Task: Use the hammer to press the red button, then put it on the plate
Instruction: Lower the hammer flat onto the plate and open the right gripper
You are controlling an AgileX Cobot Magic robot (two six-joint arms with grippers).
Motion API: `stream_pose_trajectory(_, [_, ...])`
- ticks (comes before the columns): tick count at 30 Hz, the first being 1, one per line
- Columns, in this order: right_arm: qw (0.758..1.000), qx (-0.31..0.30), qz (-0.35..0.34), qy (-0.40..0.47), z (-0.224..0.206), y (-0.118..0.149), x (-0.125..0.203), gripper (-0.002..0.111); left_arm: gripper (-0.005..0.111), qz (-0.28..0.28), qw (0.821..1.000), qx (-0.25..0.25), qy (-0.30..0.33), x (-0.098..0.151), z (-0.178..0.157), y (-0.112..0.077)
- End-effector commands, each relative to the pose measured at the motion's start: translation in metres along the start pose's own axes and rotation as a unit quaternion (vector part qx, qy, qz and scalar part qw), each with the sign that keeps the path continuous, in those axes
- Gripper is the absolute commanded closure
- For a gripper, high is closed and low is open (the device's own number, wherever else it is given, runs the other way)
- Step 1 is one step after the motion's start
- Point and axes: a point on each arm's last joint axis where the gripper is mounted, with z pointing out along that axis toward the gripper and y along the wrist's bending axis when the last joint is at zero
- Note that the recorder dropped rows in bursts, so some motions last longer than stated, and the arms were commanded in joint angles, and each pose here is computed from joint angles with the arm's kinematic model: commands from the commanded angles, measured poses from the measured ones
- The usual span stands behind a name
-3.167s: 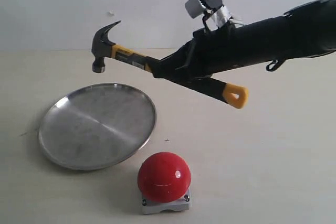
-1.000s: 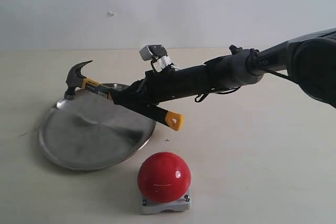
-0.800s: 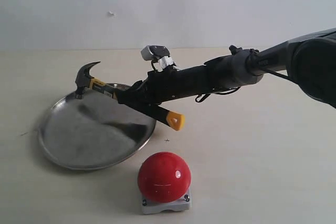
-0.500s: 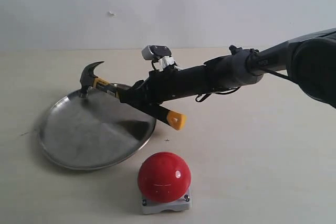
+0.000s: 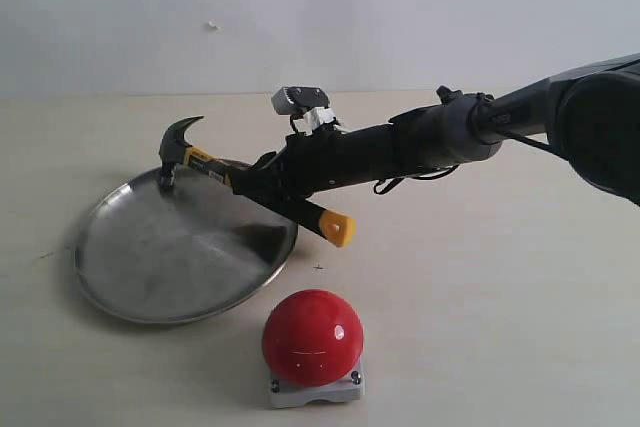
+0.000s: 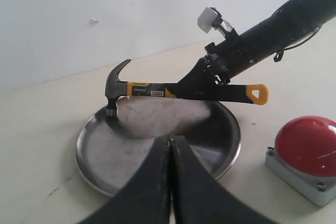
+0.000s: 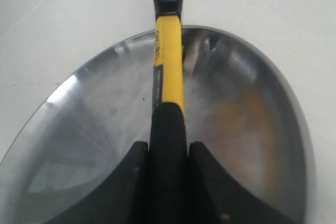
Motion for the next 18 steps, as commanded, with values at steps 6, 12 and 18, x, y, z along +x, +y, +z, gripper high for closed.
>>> stream_pose_trajectory(6, [1.0, -0.004, 0.002, -0.029, -0.003, 0.005, -0.015, 0.071, 0.107, -0.002, 1.0, -0.001, -0.001, 0.0, 0.0, 0.0])
stream_pose_trajectory(12, [0.999, 0.015, 0.003, -0.028, -0.003, 0.002, -0.015, 0.071, 0.107, -0.002, 1.0, -0.001, -0.001, 0.0, 0.0, 0.0])
stream_pose_trajectory(18, [0.997, 0.069, -0.017, -0.044, -0.016, 0.005, -0.036, 0.071, 0.107, -0.002, 1.0, -0.001, -0.001, 0.0, 0.0, 0.0])
